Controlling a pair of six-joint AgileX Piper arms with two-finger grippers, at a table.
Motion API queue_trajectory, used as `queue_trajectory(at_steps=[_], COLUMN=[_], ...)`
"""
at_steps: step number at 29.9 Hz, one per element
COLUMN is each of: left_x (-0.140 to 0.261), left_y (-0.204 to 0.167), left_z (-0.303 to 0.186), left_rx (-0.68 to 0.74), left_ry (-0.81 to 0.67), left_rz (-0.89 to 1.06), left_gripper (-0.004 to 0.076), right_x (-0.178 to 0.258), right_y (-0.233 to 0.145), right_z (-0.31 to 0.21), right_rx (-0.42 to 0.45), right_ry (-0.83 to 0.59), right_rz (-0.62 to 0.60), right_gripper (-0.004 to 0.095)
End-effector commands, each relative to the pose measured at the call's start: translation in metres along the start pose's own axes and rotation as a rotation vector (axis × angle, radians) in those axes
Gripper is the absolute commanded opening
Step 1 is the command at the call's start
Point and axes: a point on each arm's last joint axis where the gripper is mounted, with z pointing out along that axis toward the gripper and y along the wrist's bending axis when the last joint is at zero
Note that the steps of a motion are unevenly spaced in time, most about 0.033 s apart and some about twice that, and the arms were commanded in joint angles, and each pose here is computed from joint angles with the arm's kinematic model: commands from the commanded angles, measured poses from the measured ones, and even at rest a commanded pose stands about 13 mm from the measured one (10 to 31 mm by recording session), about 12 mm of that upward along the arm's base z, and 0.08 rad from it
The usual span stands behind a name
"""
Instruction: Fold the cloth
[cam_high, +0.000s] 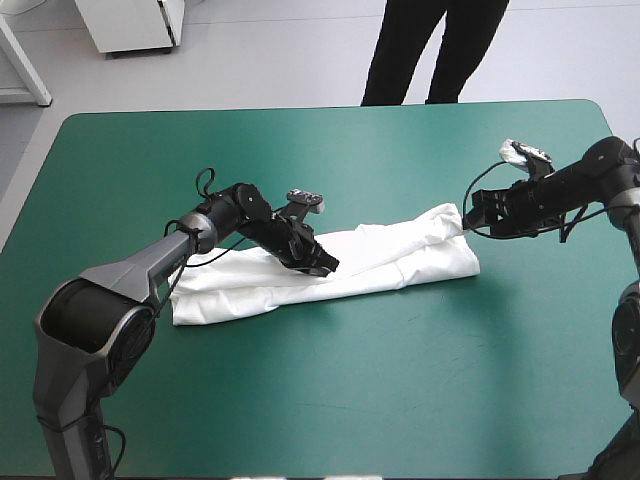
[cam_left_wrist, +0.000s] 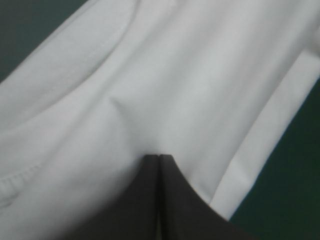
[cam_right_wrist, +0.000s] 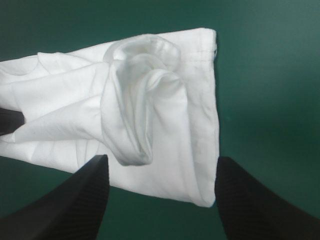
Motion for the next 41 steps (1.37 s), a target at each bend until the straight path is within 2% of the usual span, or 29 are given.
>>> queue_trajectory(at_steps=[1, 6, 20, 31, 34, 41], left_x=[-0.007, -0.006, -0.004, -0.02, -0.022, -0.025], left_y=[-0.015, -0.015, -0.012, -0.013, -0.012, -0.012], left_z=[-0.017, -0.017, -0.017, -0.034, -0.038, -0.04], left_rx=[0.011, 0.018, -0.018, -0.067, -0.078, -0.084], left_ry=[-0.03, -0.018, 0.0, -0.028, -0.029, -0.036], left_rz=[0.035, 0.032, 0.057, 0.101, 0.115, 0.12], left_gripper=[-0.0022, -0.0022, -0.0022, -0.0022, -0.0022, -0.0022], right_x=[-0.013, -0.025, -0.025, -0.011, -0.01, -0.01], right_y=[0.013, 0.003, -0.016, -0.002, 0.004, 0.006], right_z=[-0.018, -0.005, 0.027, 0.07, 0.075, 0.077], right_rx=[-0.07, -0.085, -0.104, -0.143, -0.153, -0.157], right_ry=[-0.069, -0.038, 0.047, 0.175, 0.185, 0.189], right_rz=[-0.034, -0.02, 0.038, 0.037, 0.027, 0.024], right_gripper=[0.0599, 0.0659, 0.0658, 0.0644, 0.0555, 0.0154])
